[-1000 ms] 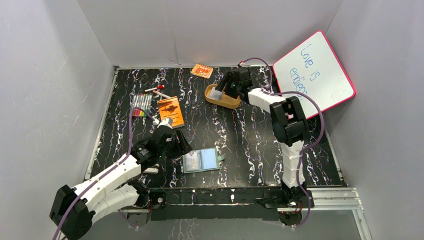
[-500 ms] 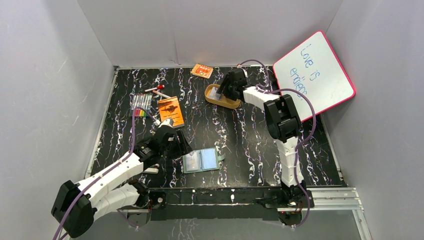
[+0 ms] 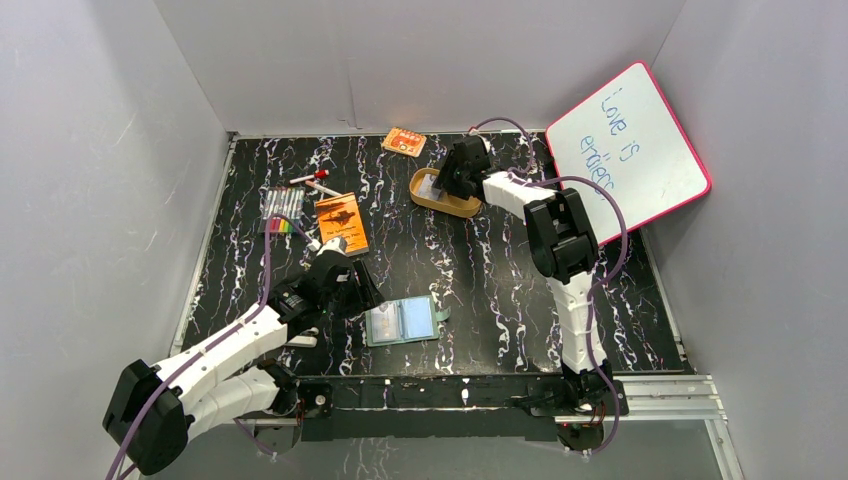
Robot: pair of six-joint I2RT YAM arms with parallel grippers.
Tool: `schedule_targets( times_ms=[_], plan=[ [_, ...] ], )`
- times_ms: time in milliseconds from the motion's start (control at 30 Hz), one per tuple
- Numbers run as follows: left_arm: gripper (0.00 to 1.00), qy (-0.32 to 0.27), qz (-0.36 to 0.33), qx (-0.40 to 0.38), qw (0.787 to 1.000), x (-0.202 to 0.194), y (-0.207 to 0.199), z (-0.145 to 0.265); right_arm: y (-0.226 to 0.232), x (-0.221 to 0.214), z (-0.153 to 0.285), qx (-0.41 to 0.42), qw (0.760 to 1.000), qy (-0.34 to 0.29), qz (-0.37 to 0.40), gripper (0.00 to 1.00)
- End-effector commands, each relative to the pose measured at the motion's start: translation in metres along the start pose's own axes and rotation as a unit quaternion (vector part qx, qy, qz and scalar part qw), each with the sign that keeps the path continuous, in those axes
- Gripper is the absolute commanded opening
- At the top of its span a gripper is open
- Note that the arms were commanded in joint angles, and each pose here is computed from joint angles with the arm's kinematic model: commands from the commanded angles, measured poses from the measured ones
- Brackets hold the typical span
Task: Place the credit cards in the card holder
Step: Pick up the credit card from the storage box.
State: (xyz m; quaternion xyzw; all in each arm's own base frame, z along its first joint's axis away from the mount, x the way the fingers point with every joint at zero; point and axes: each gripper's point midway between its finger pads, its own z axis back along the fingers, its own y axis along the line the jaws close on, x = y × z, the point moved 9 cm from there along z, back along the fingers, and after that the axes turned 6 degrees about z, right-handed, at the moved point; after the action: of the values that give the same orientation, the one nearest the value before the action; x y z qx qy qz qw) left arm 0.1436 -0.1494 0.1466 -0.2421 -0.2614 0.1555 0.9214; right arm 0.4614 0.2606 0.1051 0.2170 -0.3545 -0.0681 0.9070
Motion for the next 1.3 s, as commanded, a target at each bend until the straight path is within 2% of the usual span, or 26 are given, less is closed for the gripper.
schedule_targets(
  times_ms=[0,933,1167,1267],
  plan=[
    [0.56,-0.006,-0.005,0.002,1.0,0.001,0.001,0.001,0.003,0.006,0.0,-0.012,1.0,-0.005,0.017,0.57],
    [0.56,-0.004,0.002,0.001,1.0,0.0,0.002,0.003,0.004,0.013,0.028,0.005,0.999,-0.034,0.031,0.41],
    [0.55,-0.004,0.003,0.003,1.0,0.0,0.001,0.002,0.007,0.016,0.034,0.013,0.999,-0.04,0.03,0.33],
    [0.55,-0.004,0.003,0.002,1.0,0.0,0.001,0.002,0.01,0.019,0.038,0.019,0.998,-0.046,0.028,0.26]
  ],
)
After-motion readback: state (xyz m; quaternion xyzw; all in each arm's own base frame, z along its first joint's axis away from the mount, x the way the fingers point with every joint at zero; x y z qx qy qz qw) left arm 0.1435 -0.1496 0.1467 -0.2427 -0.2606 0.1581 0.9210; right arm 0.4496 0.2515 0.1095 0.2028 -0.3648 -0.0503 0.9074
